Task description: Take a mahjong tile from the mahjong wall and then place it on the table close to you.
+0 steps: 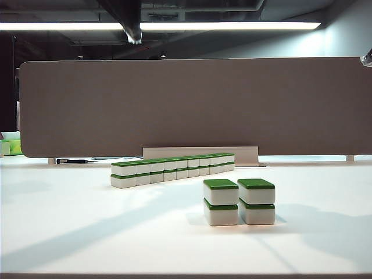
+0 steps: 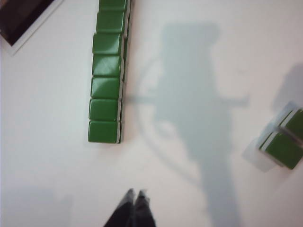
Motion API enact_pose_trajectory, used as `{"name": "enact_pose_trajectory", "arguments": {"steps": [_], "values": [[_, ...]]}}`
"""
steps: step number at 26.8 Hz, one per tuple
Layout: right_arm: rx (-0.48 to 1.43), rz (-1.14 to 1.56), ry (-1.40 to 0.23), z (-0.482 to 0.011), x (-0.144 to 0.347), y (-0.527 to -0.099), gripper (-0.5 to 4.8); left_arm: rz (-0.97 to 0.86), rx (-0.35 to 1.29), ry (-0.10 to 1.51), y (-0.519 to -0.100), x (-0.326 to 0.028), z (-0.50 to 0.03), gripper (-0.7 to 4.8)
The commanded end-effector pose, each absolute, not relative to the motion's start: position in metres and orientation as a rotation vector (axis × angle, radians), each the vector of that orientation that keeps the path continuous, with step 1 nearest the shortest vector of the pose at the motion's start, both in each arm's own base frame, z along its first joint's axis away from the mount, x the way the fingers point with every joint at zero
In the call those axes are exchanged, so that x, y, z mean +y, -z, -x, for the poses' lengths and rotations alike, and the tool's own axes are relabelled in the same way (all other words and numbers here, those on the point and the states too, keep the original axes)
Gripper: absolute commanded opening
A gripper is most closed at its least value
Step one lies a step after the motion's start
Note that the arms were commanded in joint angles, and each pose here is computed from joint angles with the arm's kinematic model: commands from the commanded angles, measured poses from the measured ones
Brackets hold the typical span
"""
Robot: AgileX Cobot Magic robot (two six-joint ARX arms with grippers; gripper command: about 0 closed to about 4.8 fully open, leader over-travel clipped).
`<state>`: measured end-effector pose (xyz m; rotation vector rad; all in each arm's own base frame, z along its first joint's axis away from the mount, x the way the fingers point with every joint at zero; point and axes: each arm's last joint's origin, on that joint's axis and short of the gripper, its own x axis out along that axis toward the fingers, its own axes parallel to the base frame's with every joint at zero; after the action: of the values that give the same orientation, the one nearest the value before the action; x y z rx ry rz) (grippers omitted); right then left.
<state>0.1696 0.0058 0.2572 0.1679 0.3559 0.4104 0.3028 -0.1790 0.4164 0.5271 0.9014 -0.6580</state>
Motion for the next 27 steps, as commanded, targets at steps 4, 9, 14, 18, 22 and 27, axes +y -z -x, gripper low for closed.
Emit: {"name": "enact_pose_trajectory", "arguments": {"steps": [4, 9, 14, 18, 22, 27], "values": [[0.337, -0.161, -0.414, -0.170, 0.006, -0.260, -0.01, -0.497, 0.831, 0.661, -0.431, -0.163, -0.300, -0.04], [0.337, -0.161, -0.414, -0.170, 0.006, -0.260, -0.01, -0.484, 0.787, 0.654, -0.433, -0.157, -0.308, -0.04], [0.336, -0.160, -0.414, -0.170, 0.006, -0.261, -0.01, -0.455, 0.760, 0.641, -0.435, -0.149, -0.315, -0.04], [0.337, -0.160, -0.413, -0.170, 0.006, -0.260, -0.01, -0.449, 0.770, 0.616, -0.435, -0.143, -0.317, -0.04], [0.336, -0.160, -0.414, -0.170, 0.006, -0.261, -0.01, -0.437, 0.778, 0.603, -0.434, -0.139, -0.318, -0.04], [0.336, -0.160, -0.414, -0.170, 0.006, -0.261, -0.01, -0.434, 0.776, 0.601, -0.435, -0.139, -0.318, -0.04]]}}
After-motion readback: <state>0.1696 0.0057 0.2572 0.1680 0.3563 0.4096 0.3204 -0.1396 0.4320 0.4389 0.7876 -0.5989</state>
